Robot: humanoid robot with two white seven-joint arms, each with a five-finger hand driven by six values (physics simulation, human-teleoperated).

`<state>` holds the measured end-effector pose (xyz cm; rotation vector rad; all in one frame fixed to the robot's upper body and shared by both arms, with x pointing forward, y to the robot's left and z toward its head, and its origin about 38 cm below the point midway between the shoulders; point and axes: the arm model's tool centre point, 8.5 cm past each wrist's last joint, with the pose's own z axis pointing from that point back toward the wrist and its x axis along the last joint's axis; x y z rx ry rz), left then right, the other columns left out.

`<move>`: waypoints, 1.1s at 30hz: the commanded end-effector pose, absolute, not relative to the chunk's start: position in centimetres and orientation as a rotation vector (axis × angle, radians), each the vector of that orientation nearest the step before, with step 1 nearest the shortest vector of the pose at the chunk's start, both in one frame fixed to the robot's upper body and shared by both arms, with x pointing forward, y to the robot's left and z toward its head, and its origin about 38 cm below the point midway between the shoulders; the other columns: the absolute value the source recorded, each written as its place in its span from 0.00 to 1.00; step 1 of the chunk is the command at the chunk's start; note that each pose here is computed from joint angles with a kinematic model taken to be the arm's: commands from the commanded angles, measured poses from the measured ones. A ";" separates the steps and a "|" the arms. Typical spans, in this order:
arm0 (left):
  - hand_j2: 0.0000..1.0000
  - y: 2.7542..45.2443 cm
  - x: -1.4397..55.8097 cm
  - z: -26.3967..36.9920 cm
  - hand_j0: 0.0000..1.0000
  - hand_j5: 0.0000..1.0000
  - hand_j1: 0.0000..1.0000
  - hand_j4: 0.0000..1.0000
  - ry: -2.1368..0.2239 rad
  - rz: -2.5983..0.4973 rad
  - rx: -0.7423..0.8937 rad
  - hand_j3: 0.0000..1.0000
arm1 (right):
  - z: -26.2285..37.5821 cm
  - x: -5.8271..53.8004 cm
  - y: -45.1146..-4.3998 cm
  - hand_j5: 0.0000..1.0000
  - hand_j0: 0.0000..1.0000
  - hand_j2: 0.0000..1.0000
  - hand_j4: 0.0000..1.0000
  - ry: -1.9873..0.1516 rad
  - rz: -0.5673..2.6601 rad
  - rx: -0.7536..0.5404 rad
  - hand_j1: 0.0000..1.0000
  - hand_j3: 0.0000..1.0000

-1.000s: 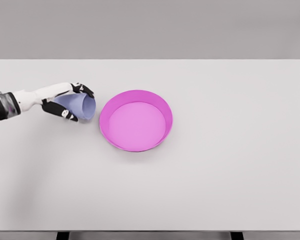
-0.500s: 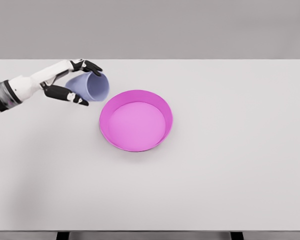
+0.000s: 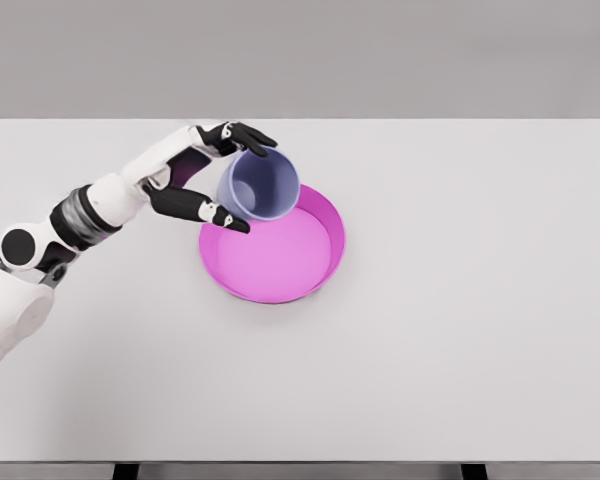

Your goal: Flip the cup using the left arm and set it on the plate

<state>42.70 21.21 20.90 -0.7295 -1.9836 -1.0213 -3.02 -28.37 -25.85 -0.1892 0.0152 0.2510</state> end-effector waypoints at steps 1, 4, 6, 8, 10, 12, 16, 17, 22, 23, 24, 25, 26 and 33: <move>0.63 19.6 42.5 21.5 0.63 0.63 0.63 0.63 -2.021 -0.916 -0.842 0.63 | -25.8 -3.0 -28.4 1.00 1.00 1.00 1.00 0.015 0.251 -0.189 1.00 1.00; 0.64 19.5 42.4 20.9 0.64 0.64 0.64 0.64 -2.009 -0.827 -0.896 0.64 | -25.8 -3.0 -28.4 1.00 1.00 1.00 1.00 0.015 0.251 -0.189 1.00 1.00; 0.65 18.8 42.2 19.8 0.65 0.65 0.65 0.65 -1.955 -0.774 -0.945 0.65 | -25.8 -3.0 -28.4 1.00 1.00 1.00 1.00 0.015 0.251 -0.189 1.00 1.00; 0.65 18.0 41.8 18.8 0.65 0.65 0.65 0.65 -1.896 -0.733 -1.002 0.65 | -25.8 -3.0 -28.4 1.00 1.00 1.00 1.00 0.015 0.251 -0.189 1.00 1.00; 0.65 17.8 41.8 18.4 0.65 0.65 0.65 0.65 -1.862 -0.687 -1.038 0.65 | -25.8 -3.0 -28.4 1.00 1.00 1.00 1.00 0.015 0.251 -0.189 1.00 1.00; 0.66 18.0 41.8 17.9 0.66 0.66 0.66 0.66 -1.826 -0.661 -1.046 0.66 | -25.8 -3.0 -28.4 1.00 1.00 1.00 1.00 0.015 0.251 -0.189 1.00 1.00; 0.67 19.0 42.2 17.1 0.67 0.67 0.67 0.67 -1.813 -0.641 -1.011 0.67 | -25.8 -3.0 -28.4 1.00 1.00 1.00 1.00 0.015 0.251 -0.189 1.00 1.00; 0.68 19.4 42.5 16.7 0.68 0.68 0.68 0.68 -1.806 -0.634 -0.994 0.68 | -25.8 -3.0 -28.4 1.00 1.00 1.00 1.00 0.015 0.251 -0.189 1.00 1.00; 0.68 20.3 43.4 14.6 0.68 0.68 0.68 0.68 -1.762 -0.603 -0.937 0.68 | -25.8 -3.0 -28.4 1.00 1.00 1.00 1.00 0.015 0.251 -0.189 1.00 1.00; 0.68 20.3 43.5 14.2 0.68 0.68 0.68 0.68 -1.754 -0.600 -0.929 0.68 | -25.8 -3.0 -28.4 1.00 1.00 1.00 1.00 0.015 0.251 -0.189 1.00 1.00; 0.68 19.9 43.5 14.2 0.68 0.68 0.68 0.68 -1.754 -0.598 -0.938 0.68 | -25.8 -3.0 -28.4 1.00 1.00 1.00 1.00 0.015 0.251 -0.189 1.00 1.00; 0.68 19.8 43.5 14.0 0.68 0.68 0.68 0.68 -1.751 -0.597 -0.937 0.68 | -25.8 -3.0 -28.4 1.00 1.00 1.00 1.00 0.015 0.251 -0.189 1.00 1.00; 0.68 19.4 43.4 13.9 0.68 0.68 0.68 0.68 -1.751 -0.594 -0.946 0.68 | -25.8 -3.0 -28.4 1.00 1.00 1.00 1.00 0.015 0.251 -0.189 1.00 1.00; 0.68 18.2 43.2 13.7 0.68 0.68 0.68 0.68 -1.729 -0.578 -0.987 0.68 | -25.8 -3.0 -28.4 1.00 1.00 1.00 1.00 0.015 0.251 -0.189 1.00 1.00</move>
